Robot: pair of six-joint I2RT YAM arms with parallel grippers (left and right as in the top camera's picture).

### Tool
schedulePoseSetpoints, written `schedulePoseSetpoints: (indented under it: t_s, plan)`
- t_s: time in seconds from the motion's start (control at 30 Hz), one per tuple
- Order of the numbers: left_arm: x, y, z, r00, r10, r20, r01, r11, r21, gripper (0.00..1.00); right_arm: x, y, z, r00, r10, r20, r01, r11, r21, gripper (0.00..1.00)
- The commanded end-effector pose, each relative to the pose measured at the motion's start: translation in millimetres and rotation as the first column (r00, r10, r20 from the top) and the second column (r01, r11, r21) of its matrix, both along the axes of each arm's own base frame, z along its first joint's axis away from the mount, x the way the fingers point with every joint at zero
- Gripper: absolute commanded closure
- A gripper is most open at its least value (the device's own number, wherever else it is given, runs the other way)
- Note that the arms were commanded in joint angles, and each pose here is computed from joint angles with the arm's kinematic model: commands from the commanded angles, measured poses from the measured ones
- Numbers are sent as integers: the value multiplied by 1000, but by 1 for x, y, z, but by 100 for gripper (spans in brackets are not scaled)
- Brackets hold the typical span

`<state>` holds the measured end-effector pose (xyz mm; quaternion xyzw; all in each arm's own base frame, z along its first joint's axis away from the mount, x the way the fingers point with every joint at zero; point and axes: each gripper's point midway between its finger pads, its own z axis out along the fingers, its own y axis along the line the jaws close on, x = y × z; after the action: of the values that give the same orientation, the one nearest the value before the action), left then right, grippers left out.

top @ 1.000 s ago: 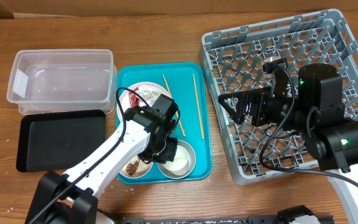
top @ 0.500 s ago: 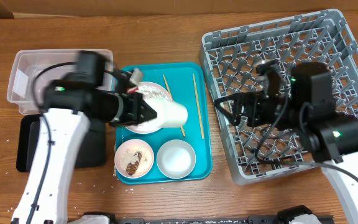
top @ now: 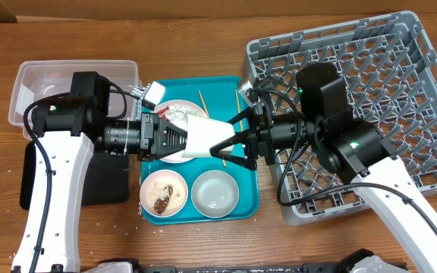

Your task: Sort waste into correct bins and load items into the dishwasher

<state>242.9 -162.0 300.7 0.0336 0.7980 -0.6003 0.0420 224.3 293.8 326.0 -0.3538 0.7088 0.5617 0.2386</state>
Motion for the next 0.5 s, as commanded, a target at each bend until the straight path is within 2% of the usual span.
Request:
schedulePoseSetpoints:
  t_s: [0.0,0.13,0.2,0.23,0.3,0.37,0.43,0.47]
  plan:
    - [2,-2,8,999,-11,54,13,999,-35,95,-25,11,20,992,118,44,-120,991,60,26]
    - [0,-1,6,999,-11,35,12,1000,-22,95,-24,15,27,988,123,90,-130,988,84,28]
    - [-1,0,2,1000,-10,20,10,1000,0,95,-23,15,30,987,122,105,-132,987,93,12]
    - [-2,0,0,1000,-10,13,10,1000,13,95,-23,15,32,986,124,115,-136,986,99,14]
    - [-2,0,0,1000,-10,14,10,1000,12,94,-25,15,34,983,137,120,-150,983,109,29]
    - [-1,0,0,1000,-10,18,10,1000,12,94,-28,15,37,980,154,123,-169,978,119,38]
    - [-1,0,0,1000,-10,21,10,1000,12,83,-29,15,37,980,156,119,-171,978,119,45]
    - [-1,0,0,1000,-10,22,10,1000,13,72,-29,14,37,981,154,119,-168,979,119,45]
